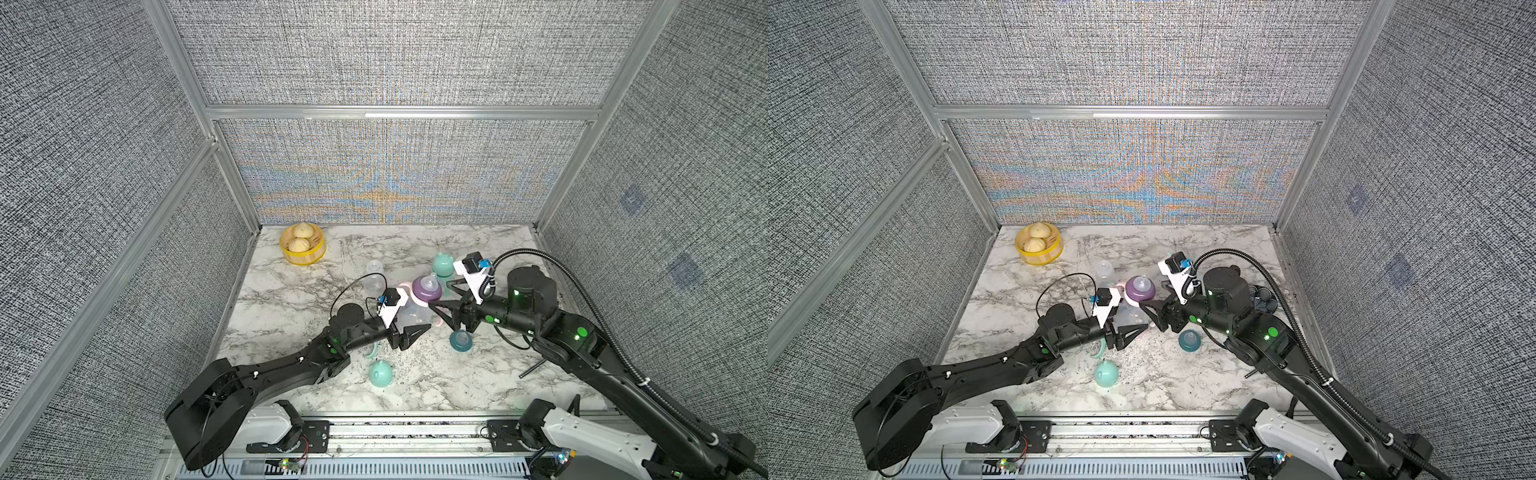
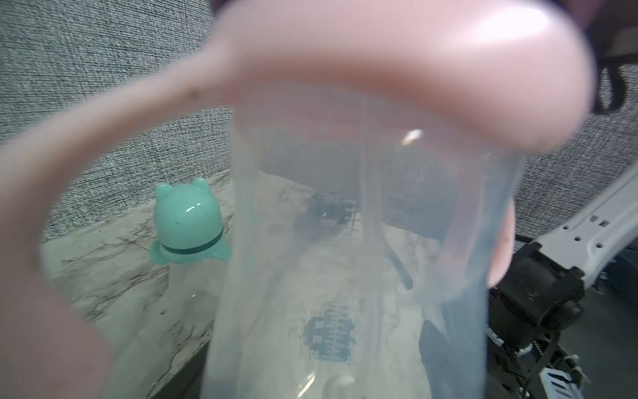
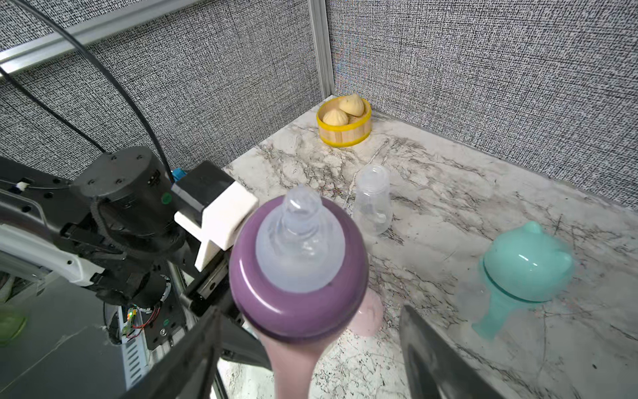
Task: Assemble the baby bottles
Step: Screw the nipple onto the baby bottle.
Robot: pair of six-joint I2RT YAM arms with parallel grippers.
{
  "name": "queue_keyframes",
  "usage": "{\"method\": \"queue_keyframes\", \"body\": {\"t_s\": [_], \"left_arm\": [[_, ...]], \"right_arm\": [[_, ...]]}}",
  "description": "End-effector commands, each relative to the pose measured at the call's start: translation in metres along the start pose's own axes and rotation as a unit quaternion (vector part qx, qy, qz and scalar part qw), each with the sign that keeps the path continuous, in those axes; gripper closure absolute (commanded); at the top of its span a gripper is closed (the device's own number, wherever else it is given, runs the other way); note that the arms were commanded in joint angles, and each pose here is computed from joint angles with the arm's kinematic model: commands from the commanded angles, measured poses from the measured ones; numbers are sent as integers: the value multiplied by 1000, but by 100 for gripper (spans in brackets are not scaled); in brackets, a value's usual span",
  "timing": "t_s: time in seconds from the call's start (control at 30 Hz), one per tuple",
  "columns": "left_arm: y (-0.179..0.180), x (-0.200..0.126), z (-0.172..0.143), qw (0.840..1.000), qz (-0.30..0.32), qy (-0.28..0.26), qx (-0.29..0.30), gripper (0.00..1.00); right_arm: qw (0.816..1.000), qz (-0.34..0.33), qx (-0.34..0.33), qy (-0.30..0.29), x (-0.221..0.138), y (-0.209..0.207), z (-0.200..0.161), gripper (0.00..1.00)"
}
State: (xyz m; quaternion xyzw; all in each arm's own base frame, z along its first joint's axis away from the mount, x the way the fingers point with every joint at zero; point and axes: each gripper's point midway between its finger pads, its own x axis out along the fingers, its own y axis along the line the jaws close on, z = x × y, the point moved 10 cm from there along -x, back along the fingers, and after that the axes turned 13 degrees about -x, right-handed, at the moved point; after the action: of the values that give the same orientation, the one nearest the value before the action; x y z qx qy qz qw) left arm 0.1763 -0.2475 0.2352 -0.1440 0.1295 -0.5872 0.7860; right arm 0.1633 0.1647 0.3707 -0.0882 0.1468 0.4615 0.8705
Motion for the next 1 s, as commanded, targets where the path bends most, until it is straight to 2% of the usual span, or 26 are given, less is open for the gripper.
{"method": "queue_keyframes", "body": {"t_s": [0.0,0.33,0.67,0.97], "left_arm": [[-9,2,10,998,-65,-8,-10,100],[-8,3,9,997,-76,-4,-19,100],[-9,3,9,997,-76,-2,-18,100],[-7,2,9,998,-57,-3,-14,100]], "right_arm": [[999,42,-1,-31,1,5,6,21],[997,51,-2,-58,7,4,9,22],[997,49,3,-57,15,-1,11,23],[997,51,11,-59,17,-2,12,34]]}}
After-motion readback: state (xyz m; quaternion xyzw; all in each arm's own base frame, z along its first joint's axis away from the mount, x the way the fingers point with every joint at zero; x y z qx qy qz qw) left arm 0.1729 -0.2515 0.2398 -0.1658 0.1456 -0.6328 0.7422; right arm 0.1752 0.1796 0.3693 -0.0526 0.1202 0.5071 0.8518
